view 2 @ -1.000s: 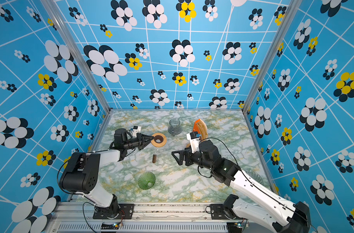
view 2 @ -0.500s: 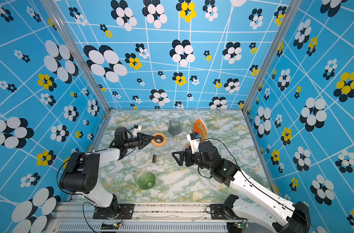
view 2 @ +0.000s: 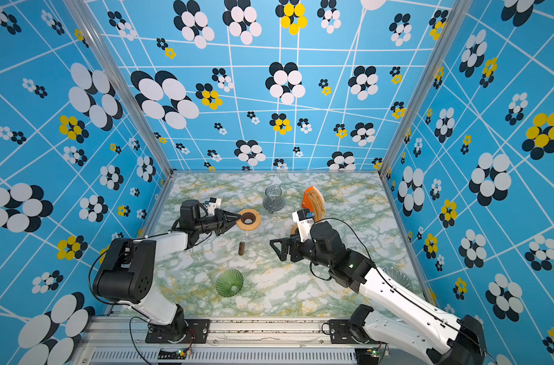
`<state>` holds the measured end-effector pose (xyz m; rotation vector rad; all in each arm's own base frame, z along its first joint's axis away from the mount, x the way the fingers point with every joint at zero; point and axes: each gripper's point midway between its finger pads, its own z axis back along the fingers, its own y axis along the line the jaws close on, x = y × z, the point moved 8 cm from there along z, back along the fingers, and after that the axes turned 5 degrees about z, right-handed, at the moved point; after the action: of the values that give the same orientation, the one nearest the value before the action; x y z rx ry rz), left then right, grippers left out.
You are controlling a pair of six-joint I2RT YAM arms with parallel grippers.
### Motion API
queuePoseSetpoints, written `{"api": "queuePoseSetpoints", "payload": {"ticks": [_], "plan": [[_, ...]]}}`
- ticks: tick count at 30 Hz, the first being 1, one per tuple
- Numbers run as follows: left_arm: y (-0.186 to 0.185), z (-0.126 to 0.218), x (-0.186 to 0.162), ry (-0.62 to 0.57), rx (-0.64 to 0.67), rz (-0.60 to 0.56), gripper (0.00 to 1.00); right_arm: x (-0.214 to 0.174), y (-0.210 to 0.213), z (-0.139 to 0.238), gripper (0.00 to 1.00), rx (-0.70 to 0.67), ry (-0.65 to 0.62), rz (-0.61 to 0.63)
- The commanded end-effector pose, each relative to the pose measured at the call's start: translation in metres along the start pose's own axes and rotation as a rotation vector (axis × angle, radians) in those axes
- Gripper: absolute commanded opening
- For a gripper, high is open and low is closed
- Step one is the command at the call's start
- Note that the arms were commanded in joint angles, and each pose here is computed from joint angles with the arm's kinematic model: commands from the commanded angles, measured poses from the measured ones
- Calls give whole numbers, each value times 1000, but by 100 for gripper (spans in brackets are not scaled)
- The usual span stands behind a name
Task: Place the coffee filter in the dripper
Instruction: 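Lower the wooden ring flat onto the server and open the left gripper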
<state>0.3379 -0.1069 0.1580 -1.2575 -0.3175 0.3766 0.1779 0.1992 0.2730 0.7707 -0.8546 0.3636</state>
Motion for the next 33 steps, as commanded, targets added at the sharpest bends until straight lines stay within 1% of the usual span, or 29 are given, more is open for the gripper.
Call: {"api": "queuePoseSetpoints", "payload": {"ticks": [1,11,18,33], "plan": [[-3,1,2,-19,18,-28,24,-3,-1,2,98,-14,-5,12],[-2,4,2,-22,36,-28,28,-5,-3,1,98,-20,1,12],[-5,8,1,-27,49,-37,34,-5,-3,0,98,-21,4,14],[-27,20,0,-22,142,-118,35,-4,-3,0,98,-23,2,15]]}}
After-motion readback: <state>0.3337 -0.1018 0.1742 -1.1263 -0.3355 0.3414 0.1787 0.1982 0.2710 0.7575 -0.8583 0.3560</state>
